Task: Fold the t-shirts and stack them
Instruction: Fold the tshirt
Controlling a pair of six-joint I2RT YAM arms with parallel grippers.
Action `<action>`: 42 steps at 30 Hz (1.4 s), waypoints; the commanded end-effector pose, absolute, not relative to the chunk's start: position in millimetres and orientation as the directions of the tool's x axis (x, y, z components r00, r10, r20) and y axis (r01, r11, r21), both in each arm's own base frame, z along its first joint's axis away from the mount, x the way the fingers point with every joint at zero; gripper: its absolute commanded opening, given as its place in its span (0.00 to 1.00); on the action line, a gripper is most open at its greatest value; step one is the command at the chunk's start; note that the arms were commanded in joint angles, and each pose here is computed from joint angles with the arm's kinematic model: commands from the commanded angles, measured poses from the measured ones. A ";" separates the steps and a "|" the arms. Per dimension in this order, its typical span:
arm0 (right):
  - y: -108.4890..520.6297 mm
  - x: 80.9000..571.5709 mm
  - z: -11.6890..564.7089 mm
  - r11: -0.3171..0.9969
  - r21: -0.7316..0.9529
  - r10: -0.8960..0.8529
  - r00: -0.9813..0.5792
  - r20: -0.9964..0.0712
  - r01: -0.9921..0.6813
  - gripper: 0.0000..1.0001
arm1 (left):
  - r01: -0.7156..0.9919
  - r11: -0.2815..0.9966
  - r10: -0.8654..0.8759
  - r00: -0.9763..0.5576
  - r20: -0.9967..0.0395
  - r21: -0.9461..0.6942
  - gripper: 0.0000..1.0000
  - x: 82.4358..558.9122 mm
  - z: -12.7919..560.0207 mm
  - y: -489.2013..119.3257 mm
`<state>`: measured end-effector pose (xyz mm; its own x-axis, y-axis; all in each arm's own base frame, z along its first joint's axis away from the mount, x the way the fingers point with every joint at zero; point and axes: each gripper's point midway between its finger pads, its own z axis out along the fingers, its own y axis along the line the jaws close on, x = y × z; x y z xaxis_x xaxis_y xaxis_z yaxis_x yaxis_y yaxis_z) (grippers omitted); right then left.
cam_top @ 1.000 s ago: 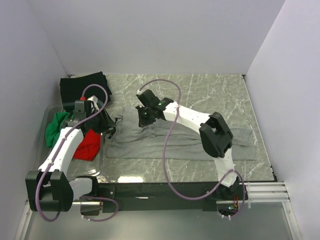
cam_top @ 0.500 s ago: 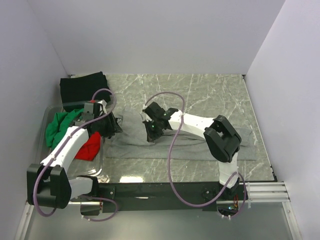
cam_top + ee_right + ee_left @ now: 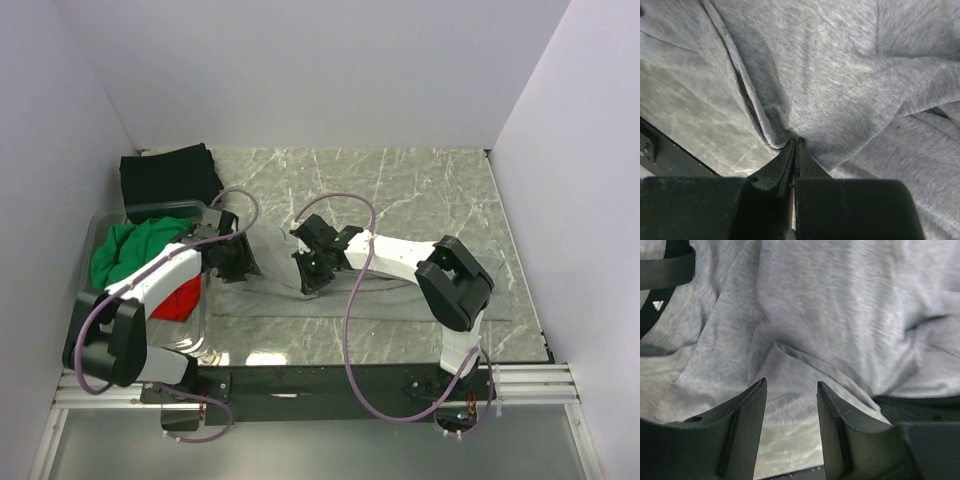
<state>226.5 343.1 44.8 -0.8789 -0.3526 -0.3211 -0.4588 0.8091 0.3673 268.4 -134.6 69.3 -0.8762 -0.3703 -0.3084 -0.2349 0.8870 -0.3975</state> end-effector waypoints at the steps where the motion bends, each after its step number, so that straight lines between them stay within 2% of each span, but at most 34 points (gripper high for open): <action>1: 349.5 224.9 57.8 0.771 0.389 -0.371 -0.853 -0.368 -0.504 0.00 | -0.238 0.891 -0.389 -0.840 -0.379 -0.387 0.50 294.0 74.5 -141.6; 10: 350.5 221.9 51.5 0.764 0.399 -0.381 -0.853 -0.356 -0.507 0.00 | -0.251 0.913 -0.377 -0.821 -0.428 -0.323 0.45 306.3 64.5 -140.4; 13: 349.7 221.2 51.0 0.764 0.399 -0.381 -0.853 -0.356 -0.507 0.00 | -0.239 0.920 -0.359 -0.834 -0.419 -0.311 0.39 302.5 58.6 -142.8; 22: 349.1 220.1 49.1 0.769 0.403 -0.373 -0.860 -0.348 -0.496 0.00 | -0.236 0.931 -0.337 -0.846 -0.414 -0.277 0.38 296.7 45.3 -141.6; 25: 348.3 219.6 48.1 0.772 0.401 -0.372 -0.862 -0.346 -0.494 0.00 | -0.220 0.932 -0.330 -0.844 -0.423 -0.288 0.31 299.7 47.7 -145.5; 26: 348.3 218.7 47.6 0.772 0.401 -0.372 -0.862 -0.344 -0.493 0.00 | -0.217 0.932 -0.329 -0.844 -0.423 -0.290 0.26 299.2 47.5 -146.2; 28: 347.9 218.8 47.0 0.773 0.403 -0.369 -0.864 -0.342 -0.490 0.00 | -0.215 0.932 -0.327 -0.847 -0.420 -0.293 0.20 297.3 46.6 -146.8; 33: 348.2 219.0 46.6 0.776 0.404 -0.364 -0.867 -0.340 -0.484 0.00 | -0.216 0.935 -0.317 -0.865 -0.389 -0.281 0.10 284.7 34.3 -144.5; 35: 348.1 219.2 45.4 0.778 0.404 -0.361 -0.869 -0.339 -0.481 0.00 | -0.213 0.935 -0.316 -0.865 -0.390 -0.284 0.02 282.0 34.3 -144.2; 42: 347.3 218.5 41.5 0.788 0.402 -0.349 -0.877 -0.330 -0.465 0.00 | -0.185 0.923 -0.320 -0.856 -0.407 -0.337 0.00 270.1 41.4 -145.8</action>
<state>219.5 343.4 37.1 -0.8813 -0.3578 -0.3086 -0.4607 0.7956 0.3934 267.5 -138.1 23.9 -0.8761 -0.3235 -0.3576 -0.2339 0.9336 -0.2715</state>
